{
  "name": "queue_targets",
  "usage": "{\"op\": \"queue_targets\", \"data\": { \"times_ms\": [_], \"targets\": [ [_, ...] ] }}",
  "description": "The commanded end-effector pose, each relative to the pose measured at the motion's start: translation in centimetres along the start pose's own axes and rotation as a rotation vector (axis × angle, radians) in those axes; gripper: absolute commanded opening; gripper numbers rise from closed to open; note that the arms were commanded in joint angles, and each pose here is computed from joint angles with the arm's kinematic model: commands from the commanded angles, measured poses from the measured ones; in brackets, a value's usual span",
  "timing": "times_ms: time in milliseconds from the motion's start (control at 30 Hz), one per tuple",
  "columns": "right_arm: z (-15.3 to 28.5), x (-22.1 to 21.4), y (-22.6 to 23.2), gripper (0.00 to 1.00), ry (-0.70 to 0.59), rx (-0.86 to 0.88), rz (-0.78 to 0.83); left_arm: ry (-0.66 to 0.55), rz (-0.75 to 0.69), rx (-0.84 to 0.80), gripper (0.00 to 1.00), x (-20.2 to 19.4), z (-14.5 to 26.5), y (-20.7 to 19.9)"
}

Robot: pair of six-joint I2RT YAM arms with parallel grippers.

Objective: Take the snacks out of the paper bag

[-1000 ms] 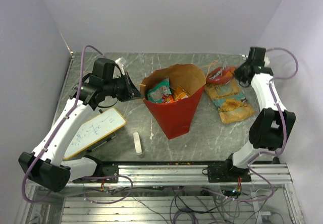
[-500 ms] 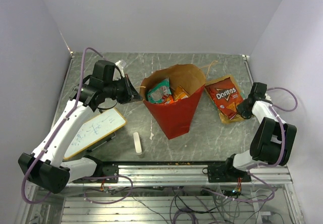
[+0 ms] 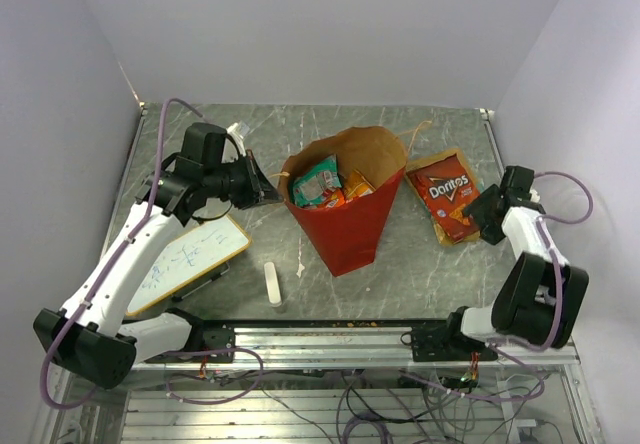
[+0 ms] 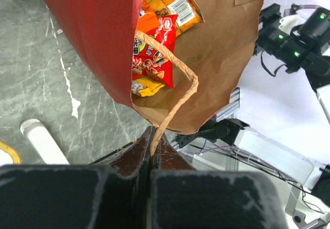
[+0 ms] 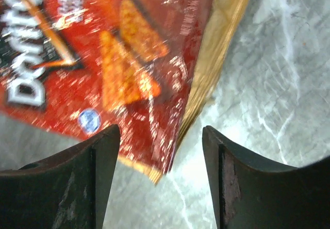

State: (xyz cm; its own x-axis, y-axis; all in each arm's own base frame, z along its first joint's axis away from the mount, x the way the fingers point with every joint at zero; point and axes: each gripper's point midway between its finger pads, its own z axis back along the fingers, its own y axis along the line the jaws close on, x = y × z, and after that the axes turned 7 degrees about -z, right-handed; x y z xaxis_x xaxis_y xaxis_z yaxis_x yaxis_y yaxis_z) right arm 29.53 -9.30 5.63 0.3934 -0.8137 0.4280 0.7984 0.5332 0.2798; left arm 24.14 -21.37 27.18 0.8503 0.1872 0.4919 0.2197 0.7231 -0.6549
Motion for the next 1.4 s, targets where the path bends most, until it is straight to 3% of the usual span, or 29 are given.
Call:
{"op": "queue_targets", "data": {
  "times_ms": [0,133,233,333,533,667,833,1000,1367],
  "targets": [
    [5.6,-0.4,2.7,0.65,0.034,0.188,0.092,-0.020,-0.006,-0.069,0.07,0.0,0.7,-1.4],
    [11.0,-5.1,9.9,0.66,0.188,0.579,0.208,-0.034,0.008,-0.091,0.07,0.2,0.5,-1.6],
    [16.9,-4.9,14.8,0.76,0.142,0.805,0.267,-0.044,0.016,-0.102,0.07,0.5,0.3,-1.8],
    [21.8,-3.4,17.6,0.84,0.103,0.961,0.276,-0.062,0.018,-0.102,0.07,0.8,0.3,-1.9],
    [25.1,-4.2,21.4,0.84,0.198,1.141,0.379,-0.058,0.019,-0.071,0.07,1.1,0.2,-1.5],
    [24.7,-4.8,25.1,0.78,0.268,1.203,0.385,-0.028,0.047,-0.056,0.07,1.2,0.1,-1.6],
    [23.6,-3.3,27.2,0.73,0.207,1.214,0.345,-0.020,0.055,-0.018,0.07,1.1,0.3,-1.1],
    [21.2,-3.3,26.4,0.74,0.207,1.099,0.353,-0.055,0.108,-0.040,0.07,1.0,0.2,-1.2],
    [20.7,-3.8,24.1,0.69,0.170,1.032,0.379,-0.060,0.125,-0.012,0.07,1.2,0.4,-0.9]
  ]
}}
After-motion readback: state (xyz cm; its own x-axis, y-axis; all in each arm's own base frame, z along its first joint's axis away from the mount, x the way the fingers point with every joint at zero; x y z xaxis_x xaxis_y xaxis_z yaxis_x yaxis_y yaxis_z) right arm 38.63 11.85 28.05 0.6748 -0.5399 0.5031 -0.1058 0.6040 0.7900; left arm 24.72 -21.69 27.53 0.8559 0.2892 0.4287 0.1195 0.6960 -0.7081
